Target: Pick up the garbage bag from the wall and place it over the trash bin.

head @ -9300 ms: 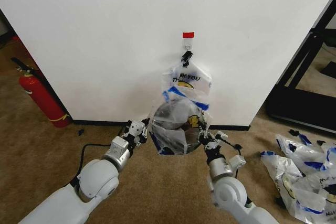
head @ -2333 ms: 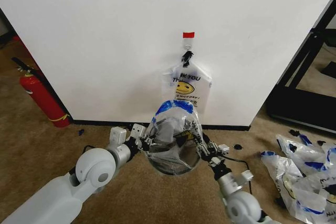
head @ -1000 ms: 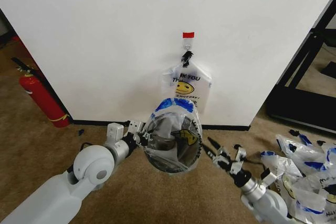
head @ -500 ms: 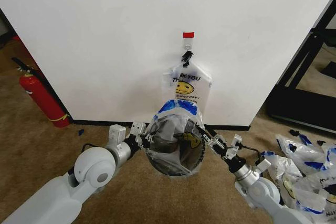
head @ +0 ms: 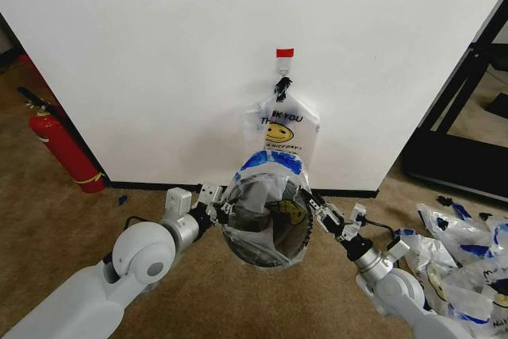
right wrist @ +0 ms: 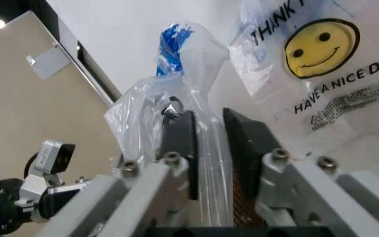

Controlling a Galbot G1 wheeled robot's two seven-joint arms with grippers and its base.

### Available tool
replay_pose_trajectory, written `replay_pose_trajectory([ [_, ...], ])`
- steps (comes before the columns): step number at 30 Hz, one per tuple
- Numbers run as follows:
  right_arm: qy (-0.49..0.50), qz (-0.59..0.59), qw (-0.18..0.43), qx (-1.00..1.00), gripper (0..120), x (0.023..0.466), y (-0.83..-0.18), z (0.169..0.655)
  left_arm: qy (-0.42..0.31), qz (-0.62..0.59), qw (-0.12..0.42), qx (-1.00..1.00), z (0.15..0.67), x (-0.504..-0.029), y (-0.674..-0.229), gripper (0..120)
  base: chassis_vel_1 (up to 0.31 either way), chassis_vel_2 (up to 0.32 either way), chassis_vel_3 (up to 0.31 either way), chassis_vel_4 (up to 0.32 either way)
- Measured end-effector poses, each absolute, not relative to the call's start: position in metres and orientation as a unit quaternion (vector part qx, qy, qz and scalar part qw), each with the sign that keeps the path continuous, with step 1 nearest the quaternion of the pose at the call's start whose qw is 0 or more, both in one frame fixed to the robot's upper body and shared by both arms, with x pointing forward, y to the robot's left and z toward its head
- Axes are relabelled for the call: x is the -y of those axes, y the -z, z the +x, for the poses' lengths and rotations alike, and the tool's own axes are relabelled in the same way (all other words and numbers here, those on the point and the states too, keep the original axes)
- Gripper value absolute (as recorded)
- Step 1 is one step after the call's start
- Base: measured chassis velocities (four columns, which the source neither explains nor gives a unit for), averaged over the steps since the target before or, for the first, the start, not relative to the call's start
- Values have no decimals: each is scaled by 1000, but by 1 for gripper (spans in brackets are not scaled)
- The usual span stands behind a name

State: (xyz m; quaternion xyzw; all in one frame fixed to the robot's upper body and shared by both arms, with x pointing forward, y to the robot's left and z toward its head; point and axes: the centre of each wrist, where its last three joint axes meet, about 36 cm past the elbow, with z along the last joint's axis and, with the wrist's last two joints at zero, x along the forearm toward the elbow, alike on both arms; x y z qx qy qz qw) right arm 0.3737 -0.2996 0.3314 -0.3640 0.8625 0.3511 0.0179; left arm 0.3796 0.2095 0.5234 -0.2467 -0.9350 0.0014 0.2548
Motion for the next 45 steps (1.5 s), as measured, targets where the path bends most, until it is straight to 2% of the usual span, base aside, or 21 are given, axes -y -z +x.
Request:
replay_pose_trajectory([
  [1, -351, -364, 18, -862, 15, 300, -331, 374, -1, -247, 255, 935, 380, -209, -523, 5, 0, 0, 0, 0],
  [5, -350, -366, 18, -862, 0, 300, -331, 373, -2, -248, 253, 935, 379, -209, -525, 5, 0, 0, 0, 0],
  [33, -305, -325, 12, -895, 0, 317, -314, 384, -12, -293, 237, 926, 353, -198, -549, 5, 0, 0, 0, 0],
  [37, -306, -345, 16, -887, 18, 315, -317, 380, -8, -285, 243, 927, 361, -200, -543, 5, 0, 0, 0, 0],
  [40, -301, -357, 17, -884, 26, 319, -322, 379, -1, -275, 245, 930, 367, -203, -536, 5, 0, 0, 0, 0],
  [45, -272, -383, 18, -883, 46, 354, -335, 387, 25, -250, 246, 936, 382, -209, -515, 5, 0, 0, 0, 0],
])
